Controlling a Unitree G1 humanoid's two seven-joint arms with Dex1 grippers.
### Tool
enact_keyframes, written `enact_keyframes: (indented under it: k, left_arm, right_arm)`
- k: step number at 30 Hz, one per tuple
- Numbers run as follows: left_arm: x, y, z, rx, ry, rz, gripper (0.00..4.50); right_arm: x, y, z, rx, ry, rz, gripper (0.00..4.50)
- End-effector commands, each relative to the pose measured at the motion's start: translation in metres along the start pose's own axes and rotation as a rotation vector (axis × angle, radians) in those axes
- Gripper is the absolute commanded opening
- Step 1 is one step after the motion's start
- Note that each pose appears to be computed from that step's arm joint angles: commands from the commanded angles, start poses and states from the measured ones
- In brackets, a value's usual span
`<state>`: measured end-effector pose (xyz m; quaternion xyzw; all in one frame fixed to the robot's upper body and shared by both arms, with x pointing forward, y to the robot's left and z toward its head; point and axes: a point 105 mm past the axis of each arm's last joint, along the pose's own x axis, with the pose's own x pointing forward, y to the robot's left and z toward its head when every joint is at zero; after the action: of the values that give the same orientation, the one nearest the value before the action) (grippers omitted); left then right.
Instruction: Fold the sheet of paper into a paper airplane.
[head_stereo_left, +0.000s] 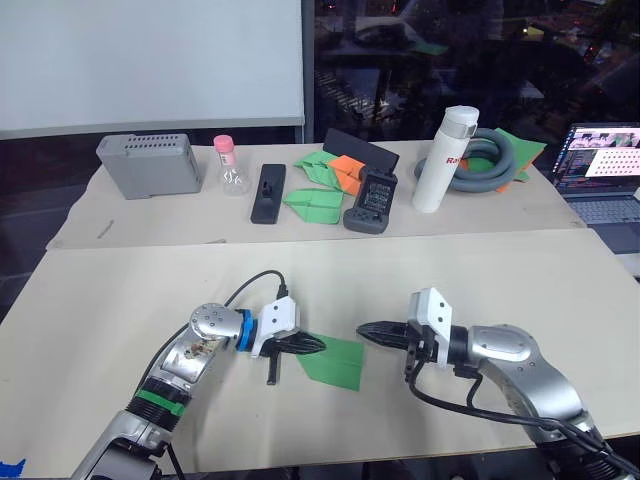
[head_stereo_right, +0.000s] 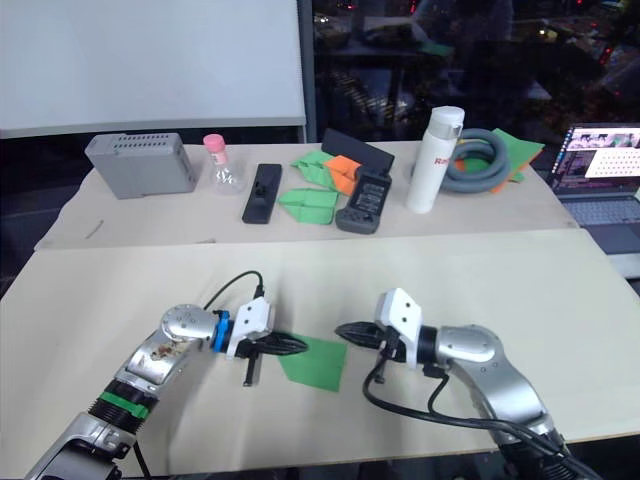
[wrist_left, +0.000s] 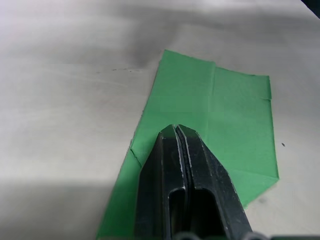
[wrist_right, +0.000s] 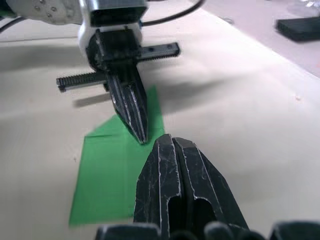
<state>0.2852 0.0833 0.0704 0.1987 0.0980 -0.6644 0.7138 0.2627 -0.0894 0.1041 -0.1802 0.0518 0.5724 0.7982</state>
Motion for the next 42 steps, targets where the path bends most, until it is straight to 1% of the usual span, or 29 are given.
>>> enact_keyframes:
  k: [1,2,6,8,10,12,15,19,22,25,27,29,31,33,35,38,41,42]
  left_arm:
    - [-0.003,-0.005,-0.007,-0.030,0.021,0.008,0.00]
    - [-0.004,-0.005,-0.007,-0.035,0.021,0.014,0.00]
    - [-0.013,-0.011,-0.015,-0.063,0.040,0.045,0.00]
    - [-0.021,-0.006,-0.018,-0.078,0.045,0.094,0.00]
    - [-0.034,0.005,-0.020,-0.093,0.054,0.166,0.00]
    - [-0.045,0.011,-0.022,-0.102,0.063,0.209,0.00]
    - [-0.050,0.011,-0.026,-0.111,0.078,0.227,0.00]
    - [-0.053,0.005,-0.028,-0.105,0.090,0.225,0.00]
    - [-0.056,0.004,-0.025,-0.102,0.081,0.244,0.00]
    - [-0.057,0.004,-0.015,-0.104,0.045,0.256,0.00]
    - [-0.056,0.003,-0.012,-0.103,0.040,0.256,0.00]
    - [-0.059,0.002,-0.009,-0.075,0.061,0.252,0.00]
    - [-0.063,0.004,0.000,-0.064,0.047,0.268,0.00]
    - [-0.070,0.005,0.007,-0.067,0.044,0.277,0.00]
    - [-0.075,0.006,0.010,-0.069,0.057,0.285,0.00]
    - [-0.082,0.012,0.019,-0.070,0.037,0.332,0.00]
    - [-0.089,0.012,0.032,-0.096,0.003,0.354,0.00]
    - [-0.092,0.011,0.035,-0.114,-0.007,0.357,0.53]
  right_arm:
    - [0.013,0.004,-0.004,0.000,0.013,0.024,0.02]
    - [0.014,0.004,-0.005,0.009,0.017,0.028,0.02]
    - [0.026,0.015,-0.029,0.044,0.100,0.086,0.02]
    - [0.029,0.021,-0.035,0.072,0.113,0.114,0.02]
    - [0.030,0.022,-0.039,0.093,0.119,0.119,0.02]
    - [0.029,0.020,-0.042,0.094,0.131,0.114,0.02]
    - [0.027,0.019,-0.045,0.096,0.139,0.115,0.02]
    - [0.027,0.017,-0.047,0.101,0.140,0.112,0.02]
    - [0.026,0.015,-0.047,0.101,0.137,0.111,0.02]
    - [0.025,0.014,-0.042,0.107,0.117,0.115,0.02]
    - [0.024,0.014,-0.038,0.109,0.103,0.128,0.02]
    - [0.016,0.006,-0.016,0.111,0.042,0.098,0.02]
    - [0.004,-0.002,0.007,0.088,-0.003,0.075,0.02]
    - [-0.005,-0.005,0.024,0.102,-0.038,0.063,0.02]
    - [-0.011,-0.007,0.034,0.129,-0.056,0.050,0.02]
    - [-0.017,-0.009,0.038,0.177,-0.045,0.032,0.02]
    - [-0.022,-0.011,0.029,0.189,0.007,0.010,0.02]
    - [-0.024,-0.011,0.026,0.197,0.017,0.006,0.60]
